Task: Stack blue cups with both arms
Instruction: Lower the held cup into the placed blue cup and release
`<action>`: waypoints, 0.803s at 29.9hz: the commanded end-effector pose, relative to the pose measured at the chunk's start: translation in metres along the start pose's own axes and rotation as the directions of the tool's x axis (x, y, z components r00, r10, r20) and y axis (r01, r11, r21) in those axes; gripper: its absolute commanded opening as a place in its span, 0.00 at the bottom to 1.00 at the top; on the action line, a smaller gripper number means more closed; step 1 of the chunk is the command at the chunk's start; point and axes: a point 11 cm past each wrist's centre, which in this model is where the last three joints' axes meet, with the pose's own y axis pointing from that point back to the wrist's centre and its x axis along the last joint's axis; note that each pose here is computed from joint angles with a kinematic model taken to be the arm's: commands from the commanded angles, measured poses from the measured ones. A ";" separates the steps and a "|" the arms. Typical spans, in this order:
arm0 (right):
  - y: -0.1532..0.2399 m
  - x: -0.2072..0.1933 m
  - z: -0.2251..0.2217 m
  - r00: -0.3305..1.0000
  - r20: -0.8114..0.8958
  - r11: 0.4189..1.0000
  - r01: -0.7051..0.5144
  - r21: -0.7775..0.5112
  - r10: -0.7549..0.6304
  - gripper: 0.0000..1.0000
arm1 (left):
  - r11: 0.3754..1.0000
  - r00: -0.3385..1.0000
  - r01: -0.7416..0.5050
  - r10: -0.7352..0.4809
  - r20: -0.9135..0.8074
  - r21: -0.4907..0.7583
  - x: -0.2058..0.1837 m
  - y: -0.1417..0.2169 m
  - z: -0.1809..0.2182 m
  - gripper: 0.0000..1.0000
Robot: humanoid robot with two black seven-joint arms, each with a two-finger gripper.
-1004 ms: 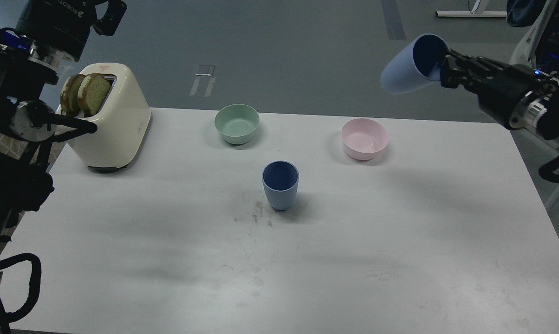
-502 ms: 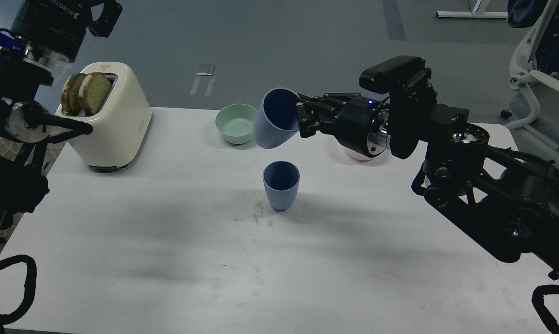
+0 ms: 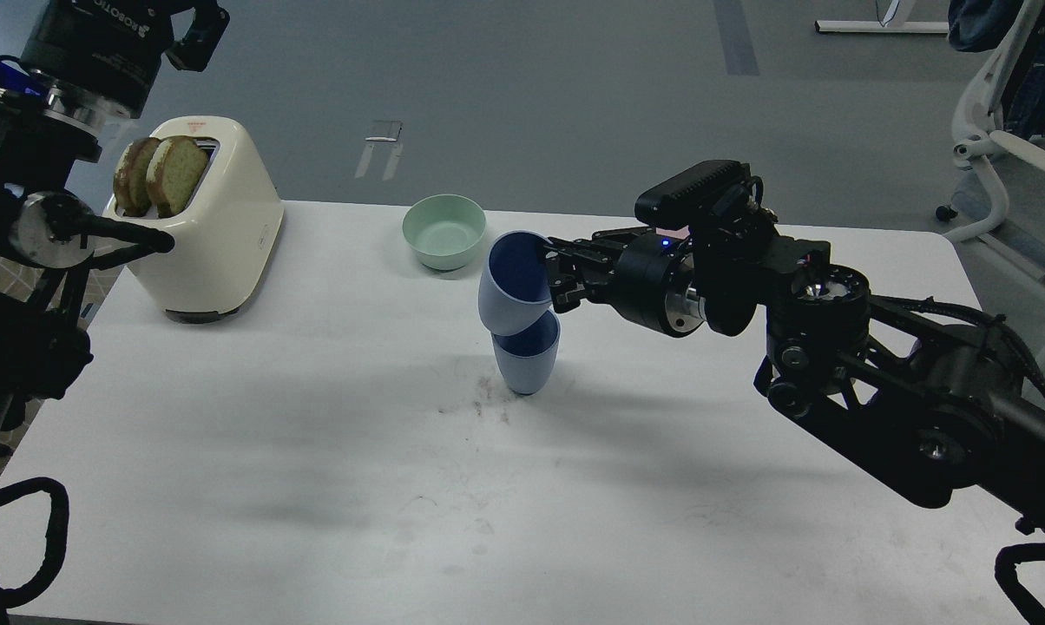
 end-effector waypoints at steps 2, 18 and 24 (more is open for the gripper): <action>0.000 -0.005 0.000 1.000 0.005 1.000 0.008 0.001 -0.008 0.00 | 1.000 1.000 0.000 0.000 0.001 0.000 0.001 0.001 0.000 0.98; 0.000 -0.018 0.008 0.999 0.020 0.999 0.033 -0.025 -0.032 0.00 | 1.000 1.000 -0.001 0.001 -0.001 0.000 0.000 0.000 -0.001 0.98; 0.000 -0.021 0.011 0.999 0.025 0.999 0.039 -0.034 -0.038 0.12 | 1.000 1.000 0.000 0.000 -0.001 0.002 0.000 0.000 -0.001 0.98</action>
